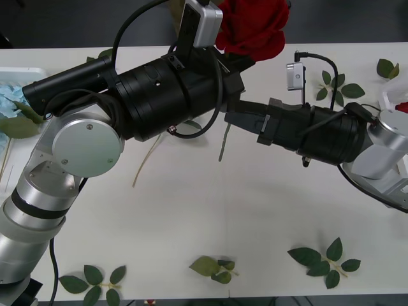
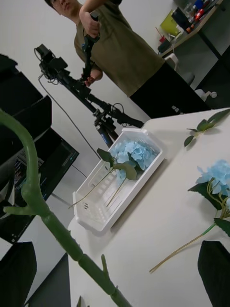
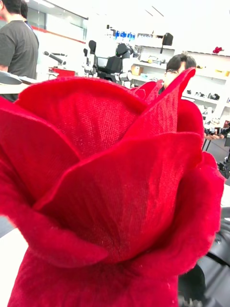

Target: Place the red flowers into the right box and the blue flowers into the left box. If a person shows an open palm, hand one flower to the person first, then continue sorting.

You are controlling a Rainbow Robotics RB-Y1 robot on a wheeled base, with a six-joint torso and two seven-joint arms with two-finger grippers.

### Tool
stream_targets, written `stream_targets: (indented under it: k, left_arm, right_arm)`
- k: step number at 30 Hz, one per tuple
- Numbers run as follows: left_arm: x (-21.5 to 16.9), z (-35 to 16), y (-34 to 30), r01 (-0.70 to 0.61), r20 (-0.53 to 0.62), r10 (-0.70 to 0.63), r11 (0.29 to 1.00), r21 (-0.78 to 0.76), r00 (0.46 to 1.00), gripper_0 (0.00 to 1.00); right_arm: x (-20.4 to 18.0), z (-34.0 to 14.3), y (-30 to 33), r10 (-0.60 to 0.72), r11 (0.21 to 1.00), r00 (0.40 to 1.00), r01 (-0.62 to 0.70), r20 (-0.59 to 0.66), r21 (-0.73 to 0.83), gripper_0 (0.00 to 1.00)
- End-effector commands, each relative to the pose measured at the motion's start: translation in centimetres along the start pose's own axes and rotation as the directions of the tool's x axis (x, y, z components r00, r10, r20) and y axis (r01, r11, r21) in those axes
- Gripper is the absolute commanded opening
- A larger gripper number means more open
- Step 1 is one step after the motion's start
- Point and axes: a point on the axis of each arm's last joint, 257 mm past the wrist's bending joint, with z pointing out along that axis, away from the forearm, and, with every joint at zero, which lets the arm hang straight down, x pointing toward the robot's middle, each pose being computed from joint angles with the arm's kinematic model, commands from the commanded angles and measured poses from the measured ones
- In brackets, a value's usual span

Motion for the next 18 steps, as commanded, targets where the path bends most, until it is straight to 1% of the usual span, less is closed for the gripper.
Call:
stream_targets:
  k: [1,2,3,4,6,7,8,9,16,17,18]
  left_arm:
    - [-1.0,-0.1,-1.2,0.007,0.031,-0.007,1.0,0.012,0.999,0.0]
    - [-1.0,-0.1,-1.1,0.006,0.033,-0.006,1.0,0.011,0.999,0.0]
    - [-1.1,-0.1,-1.2,0.006,0.034,-0.007,1.0,0.013,0.999,0.0]
    - [-1.0,-0.1,-1.1,0.007,0.033,-0.007,1.0,0.01,0.999,0.0]
    - [-1.1,-0.1,-1.3,0.006,0.034,-0.007,1.0,0.014,0.999,0.0]
    - [-1.0,-0.1,-1.2,0.009,0.033,-0.009,1.0,0.014,0.999,0.0]
    - [-1.1,-0.1,-1.3,0.009,0.035,-0.009,1.0,0.015,0.999,0.0]
    - [-1.1,-0.1,-1.1,0.011,0.033,-0.012,1.0,0.012,0.999,0.0]
    - [-0.9,-0.1,-1.2,0.016,0.031,-0.016,1.0,0.013,0.999,0.0]
    - [-0.9,-0.2,-1.2,0.014,0.031,-0.015,1.0,0.013,0.999,0.03]
    - [-0.8,-0.2,-1.2,0.016,0.029,-0.017,1.0,0.012,0.999,0.22]
  right_arm:
    - [-0.2,2.8,2.9,-0.009,0.998,1.0,0.008,-0.011,-0.07,0.87]
    - [-0.1,3.0,2.9,-0.008,0.998,1.0,0.007,-0.012,-0.068,0.83]
    - [-0.1,3.4,3.1,-0.007,0.997,1.0,0.007,-0.012,-0.071,0.73]
    - [0.0,3.5,3.1,-0.008,0.997,1.0,0.007,-0.013,-0.07,0.66]
    - [-0.1,4.1,3.4,-0.008,0.997,1.0,0.007,-0.009,-0.076,0.28]
    - [-0.2,4.2,3.4,-0.008,0.997,1.0,0.007,-0.005,-0.075,0.14]
    - [-0.3,4.3,3.4,-0.008,0.997,1.0,0.008,-0.004,-0.075,0.06]
    - [-0.2,4.4,3.4,-0.007,0.997,1.0,0.007,-0.004,-0.073,0.0]
    - [-0.4,4.5,3.3,-0.001,0.998,1.0,0.002,0.003,-0.07,0.0]
    - [-0.5,4.4,3.2,0.0,0.998,1.0,0.0,0.005,-0.067,0.0]
    - [-0.6,4.4,3.2,0.0,0.998,1.0,0.001,0.006,-0.068,0.0]
